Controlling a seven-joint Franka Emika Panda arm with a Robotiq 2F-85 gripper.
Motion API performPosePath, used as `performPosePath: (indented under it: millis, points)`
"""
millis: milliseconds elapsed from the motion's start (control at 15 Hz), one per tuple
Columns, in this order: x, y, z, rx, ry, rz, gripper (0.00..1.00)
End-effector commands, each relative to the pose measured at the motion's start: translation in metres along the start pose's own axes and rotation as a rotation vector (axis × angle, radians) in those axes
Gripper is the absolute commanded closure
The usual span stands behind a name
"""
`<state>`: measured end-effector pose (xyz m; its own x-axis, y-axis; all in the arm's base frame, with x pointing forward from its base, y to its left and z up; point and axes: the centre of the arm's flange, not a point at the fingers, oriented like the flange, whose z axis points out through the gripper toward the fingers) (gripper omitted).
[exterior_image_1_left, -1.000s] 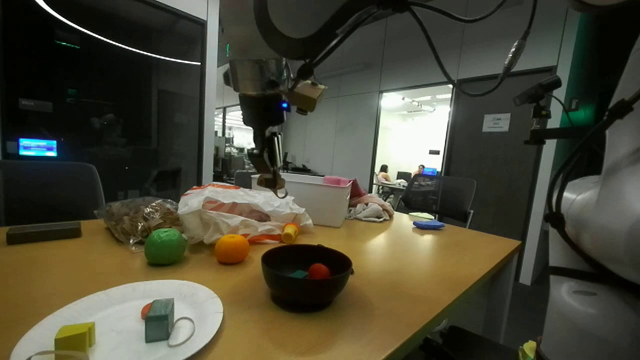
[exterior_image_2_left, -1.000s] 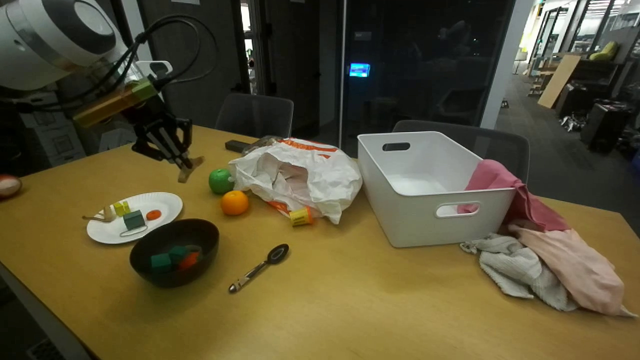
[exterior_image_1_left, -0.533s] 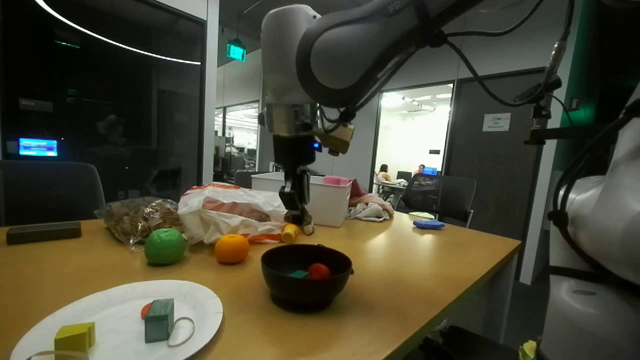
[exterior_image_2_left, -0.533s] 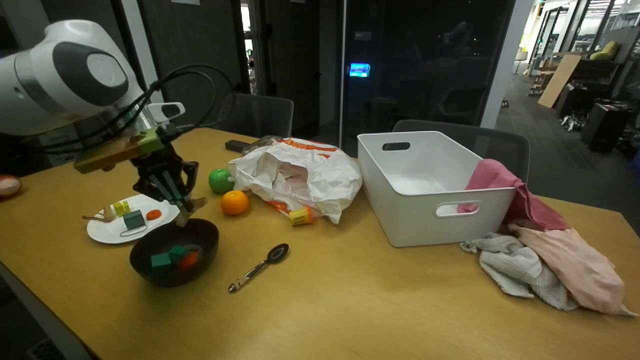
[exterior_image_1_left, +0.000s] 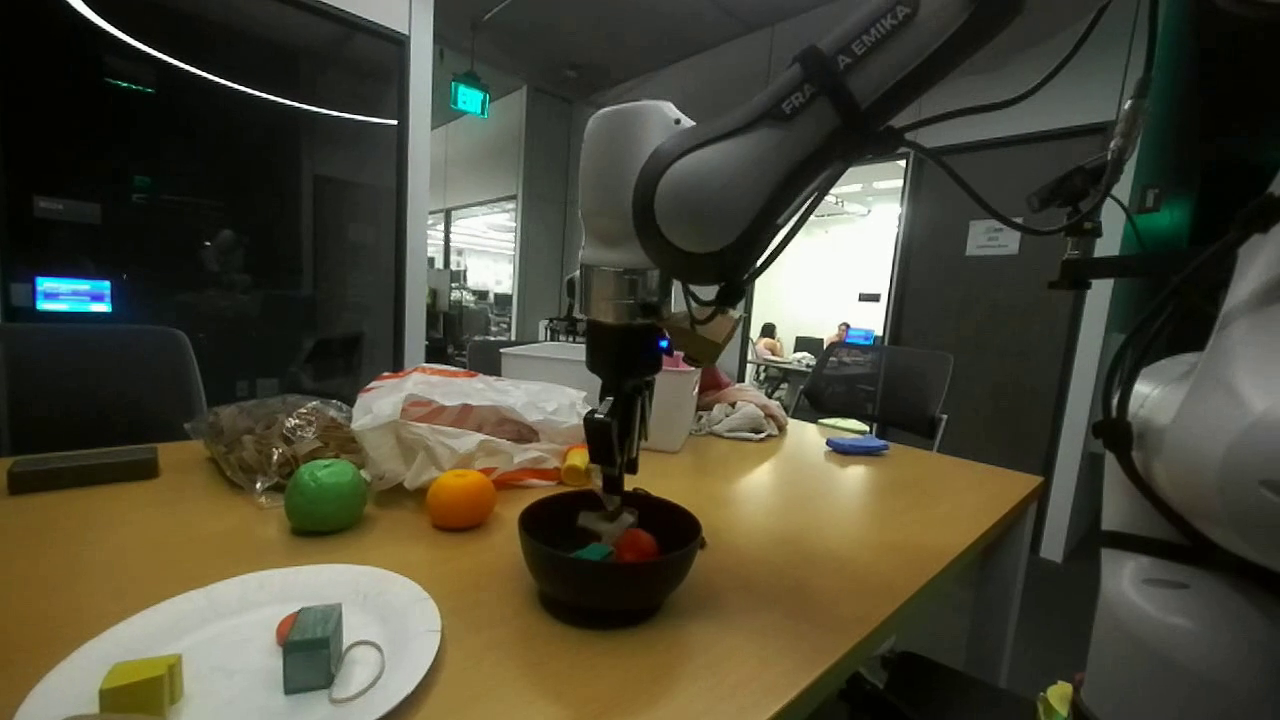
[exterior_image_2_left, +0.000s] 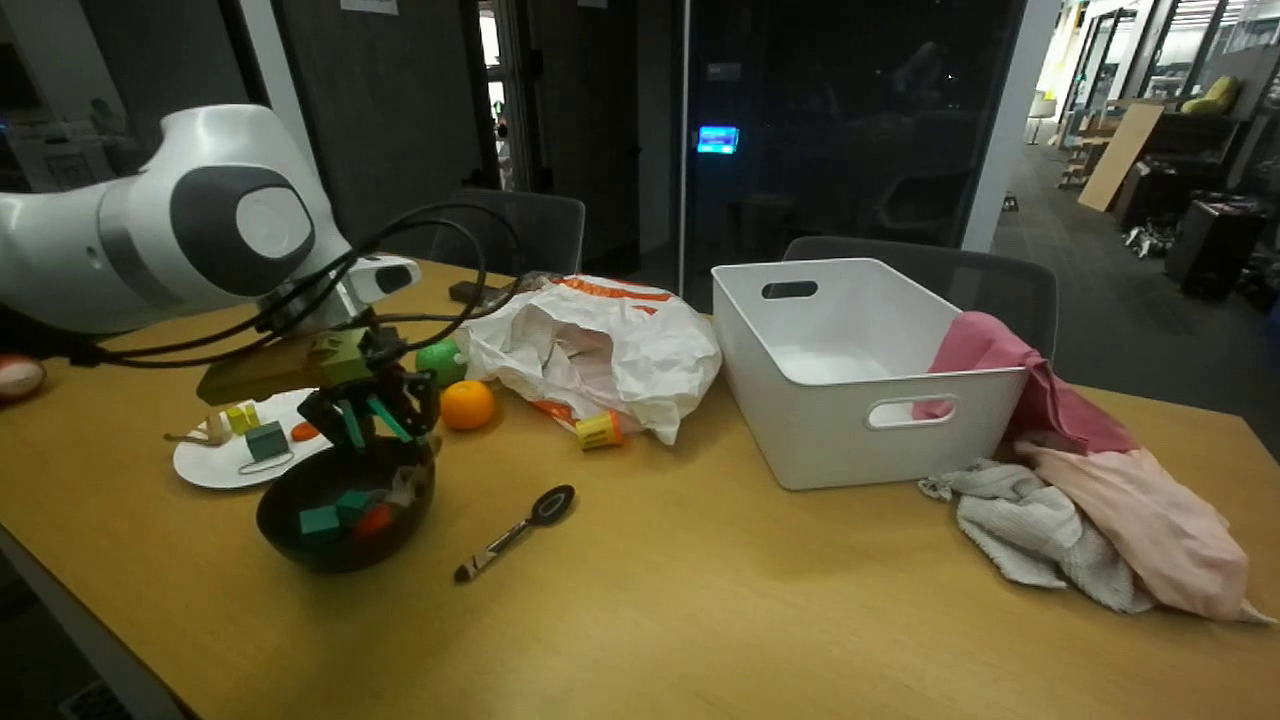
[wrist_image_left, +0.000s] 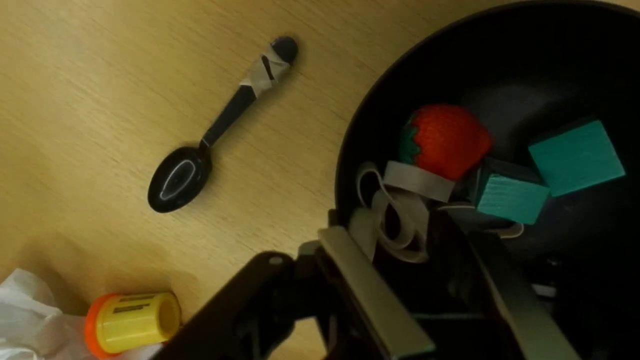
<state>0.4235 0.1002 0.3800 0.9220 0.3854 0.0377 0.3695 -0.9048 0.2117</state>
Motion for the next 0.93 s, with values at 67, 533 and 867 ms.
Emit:
performPosePath:
  millis: [67, 533, 867]
  points:
    - [0.002, 0.010, -0.012, 0.047, 0.078, 0.085, 0.14]
    - [0.002, 0.040, -0.058, -0.066, 0.161, 0.186, 0.00]
    - [0.005, 0.030, -0.053, -0.046, 0.154, 0.151, 0.00]
